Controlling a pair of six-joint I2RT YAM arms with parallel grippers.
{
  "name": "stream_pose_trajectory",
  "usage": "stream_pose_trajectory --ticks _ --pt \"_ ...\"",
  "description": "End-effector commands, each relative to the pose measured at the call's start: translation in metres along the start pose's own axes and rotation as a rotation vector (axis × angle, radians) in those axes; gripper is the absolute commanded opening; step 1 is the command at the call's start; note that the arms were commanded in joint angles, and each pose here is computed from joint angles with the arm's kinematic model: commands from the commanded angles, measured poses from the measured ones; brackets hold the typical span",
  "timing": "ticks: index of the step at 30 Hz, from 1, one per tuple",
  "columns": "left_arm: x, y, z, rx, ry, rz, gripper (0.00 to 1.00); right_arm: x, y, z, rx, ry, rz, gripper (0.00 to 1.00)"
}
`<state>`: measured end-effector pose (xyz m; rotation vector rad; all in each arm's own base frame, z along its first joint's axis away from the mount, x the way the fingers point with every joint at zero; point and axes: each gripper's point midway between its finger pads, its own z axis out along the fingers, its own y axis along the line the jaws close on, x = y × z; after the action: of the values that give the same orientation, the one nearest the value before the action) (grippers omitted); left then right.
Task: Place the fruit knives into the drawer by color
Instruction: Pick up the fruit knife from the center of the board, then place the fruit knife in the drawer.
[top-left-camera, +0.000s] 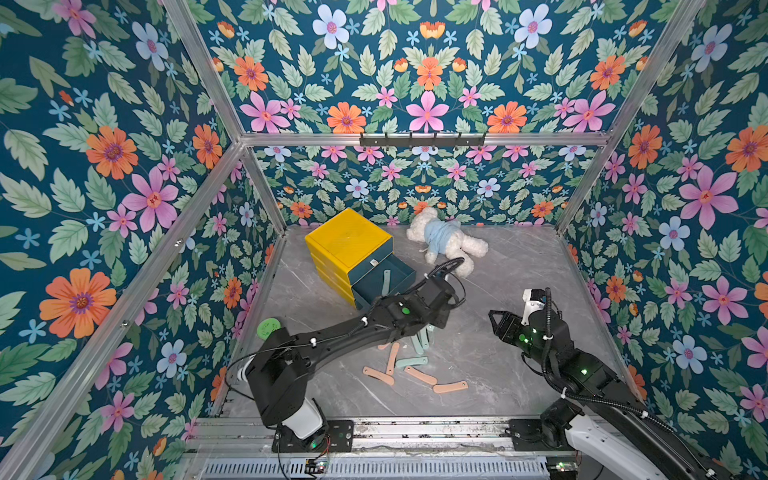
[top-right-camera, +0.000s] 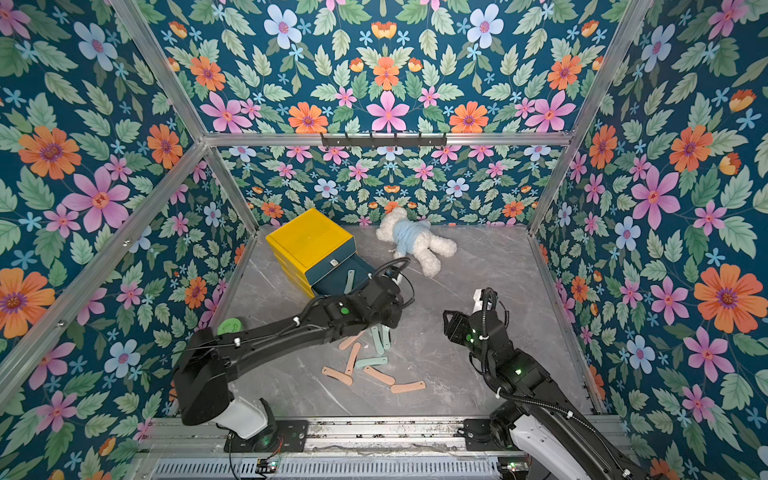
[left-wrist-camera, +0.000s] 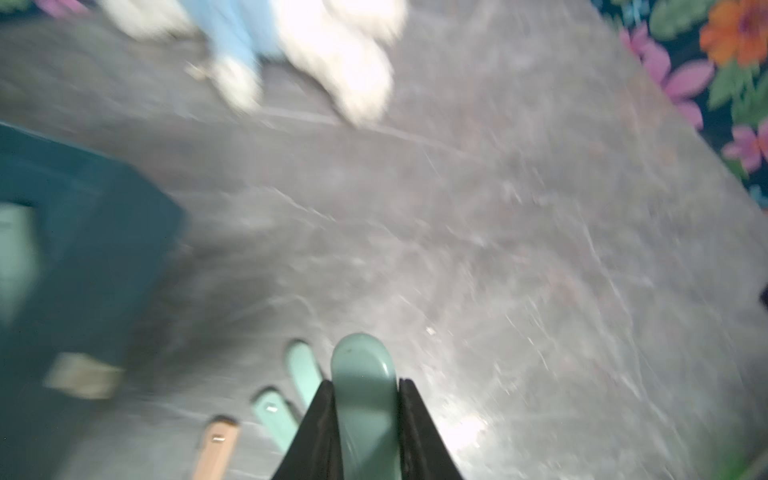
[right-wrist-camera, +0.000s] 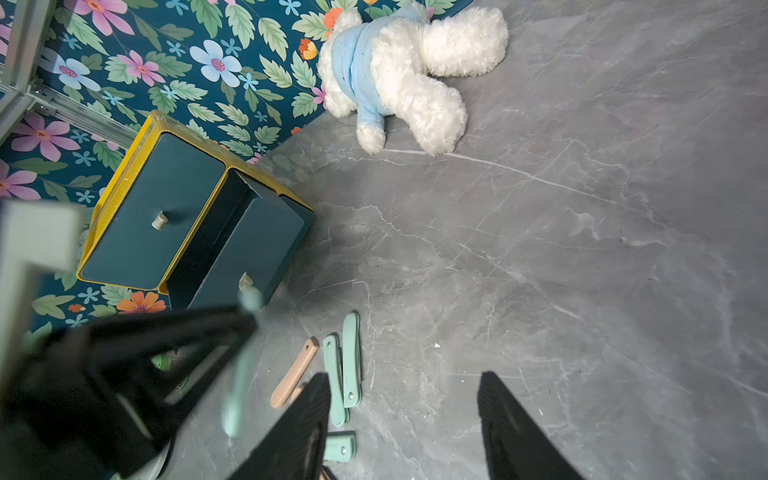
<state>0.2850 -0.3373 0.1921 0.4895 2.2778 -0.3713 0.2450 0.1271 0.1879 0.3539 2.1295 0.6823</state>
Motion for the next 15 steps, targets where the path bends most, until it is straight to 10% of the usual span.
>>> stream_pose_trajectory --ticks 1,15 --pt "-0.033 0.041 -0.017 -0.141 -0.084 0.017 0.23 -0.004 0.005 0.0 -0.022 -0.013 0.017 0.59" --pt "-0.088 0.138 -0.002 -0.51 -0.166 0.011 0.24 0.003 0.004 0.002 -0.027 0.012 0.015 0.59"
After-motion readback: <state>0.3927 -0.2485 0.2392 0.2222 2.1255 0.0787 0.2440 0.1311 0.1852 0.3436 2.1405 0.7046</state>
